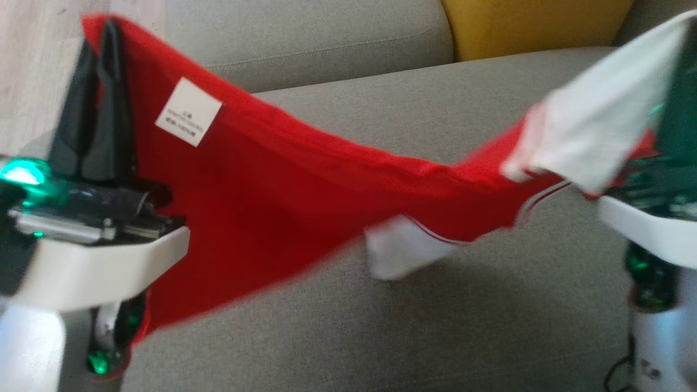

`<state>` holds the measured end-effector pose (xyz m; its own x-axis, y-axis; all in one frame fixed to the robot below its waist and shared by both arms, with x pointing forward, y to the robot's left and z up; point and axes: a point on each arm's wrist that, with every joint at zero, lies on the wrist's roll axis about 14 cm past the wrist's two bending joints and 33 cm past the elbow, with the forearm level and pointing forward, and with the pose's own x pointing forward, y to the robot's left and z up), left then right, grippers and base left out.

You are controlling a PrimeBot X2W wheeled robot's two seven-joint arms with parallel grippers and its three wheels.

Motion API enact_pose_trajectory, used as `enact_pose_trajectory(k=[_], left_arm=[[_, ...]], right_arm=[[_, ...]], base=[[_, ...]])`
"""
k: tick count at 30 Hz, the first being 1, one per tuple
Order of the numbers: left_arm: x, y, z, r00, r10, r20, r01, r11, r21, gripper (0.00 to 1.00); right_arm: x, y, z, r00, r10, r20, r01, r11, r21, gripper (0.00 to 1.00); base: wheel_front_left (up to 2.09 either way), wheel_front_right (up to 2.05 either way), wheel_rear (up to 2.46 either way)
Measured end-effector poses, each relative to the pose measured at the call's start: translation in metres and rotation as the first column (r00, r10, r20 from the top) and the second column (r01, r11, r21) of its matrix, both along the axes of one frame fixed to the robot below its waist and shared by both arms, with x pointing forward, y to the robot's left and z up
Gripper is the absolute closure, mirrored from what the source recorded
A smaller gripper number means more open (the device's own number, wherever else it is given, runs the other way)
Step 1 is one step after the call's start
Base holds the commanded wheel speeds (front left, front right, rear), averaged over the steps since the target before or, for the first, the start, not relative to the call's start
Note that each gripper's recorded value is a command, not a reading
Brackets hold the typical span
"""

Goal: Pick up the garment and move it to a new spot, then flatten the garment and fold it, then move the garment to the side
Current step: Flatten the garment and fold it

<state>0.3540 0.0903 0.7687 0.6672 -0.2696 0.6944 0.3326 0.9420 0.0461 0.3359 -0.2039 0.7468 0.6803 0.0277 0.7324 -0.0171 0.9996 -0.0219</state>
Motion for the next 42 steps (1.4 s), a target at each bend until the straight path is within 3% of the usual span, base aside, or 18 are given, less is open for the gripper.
enact_pose_trajectory(k=[5, 10, 15, 20, 25, 28, 34, 37, 42], left_arm=[[-0.015, -0.012, 0.031, 0.995, -0.031, 0.091, 0.023, 0.996, 0.083, 1.0], [0.004, -0.021, 0.025, 0.998, -0.046, 0.04, 0.04, 0.987, 0.156, 1.0], [0.048, -0.023, -0.002, 0.996, -0.048, -0.081, 0.062, 0.98, 0.189, 1.0], [0.117, -0.02, -0.022, 0.989, -0.009, -0.145, 0.044, 0.97, 0.24, 1.0], [0.195, -0.007, -0.026, 0.988, 0.086, -0.126, -0.045, 0.955, 0.294, 1.0], [0.238, 0.003, -0.031, 0.982, 0.166, -0.086, -0.123, 0.921, 0.371, 1.0], [0.304, 0.011, -0.01, 0.969, 0.242, 0.048, -0.243, 0.908, 0.341, 1.0], [0.335, 0.011, -0.058, 0.966, 0.253, -0.051, -0.221, 0.912, 0.344, 1.0], [0.369, 0.021, -0.191, 0.907, 0.277, -0.318, -0.151, 0.917, 0.368, 1.0]], right_arm=[[-0.023, 0.0, 0.033, 0.994, -0.025, 0.104, 0.031, 0.998, -0.049, 1.0], [-0.008, 0.001, 0.031, 0.997, -0.035, 0.062, 0.04, 0.996, -0.081, 1.0], [0.032, 0.004, 0.016, 1.0, -0.022, -0.019, 0.02, 0.995, -0.099, 1.0], [0.103, 0.015, 0.015, 0.999, 0.011, -0.046, -0.018, 0.988, -0.151, 1.0], [0.18, 0.026, 0.026, 0.999, 0.009, -0.049, -0.019, 0.979, -0.201, 1.0], [0.221, 0.034, 0.029, 0.998, -0.009, -0.066, -0.007, 0.973, -0.233, 1.0], [0.263, 0.023, 0.06, 0.998, -0.07, -0.001, 0.068, 0.972, -0.226, 1.0], [0.285, 0.041, 0.021, 0.997, -0.005, -0.078, -0.014, 0.971, -0.239, 1.0], [0.313, 0.057, -0.1, 0.947, 0.058, -0.317, -0.13, 0.969, -0.211, 1.0]], base=[[0.0, 0.0, 0.0], [0.0, 0.0, 0.0], [0.0, 0.0, 0.0], [0.0, 0.0, 0.0], [0.0, 0.0, 0.0], [0.0, 0.0, 0.0], [0.0, 0.0, 0.0], [0.0, 0.0, 0.0], [0.0, 0.0, 0.0]])
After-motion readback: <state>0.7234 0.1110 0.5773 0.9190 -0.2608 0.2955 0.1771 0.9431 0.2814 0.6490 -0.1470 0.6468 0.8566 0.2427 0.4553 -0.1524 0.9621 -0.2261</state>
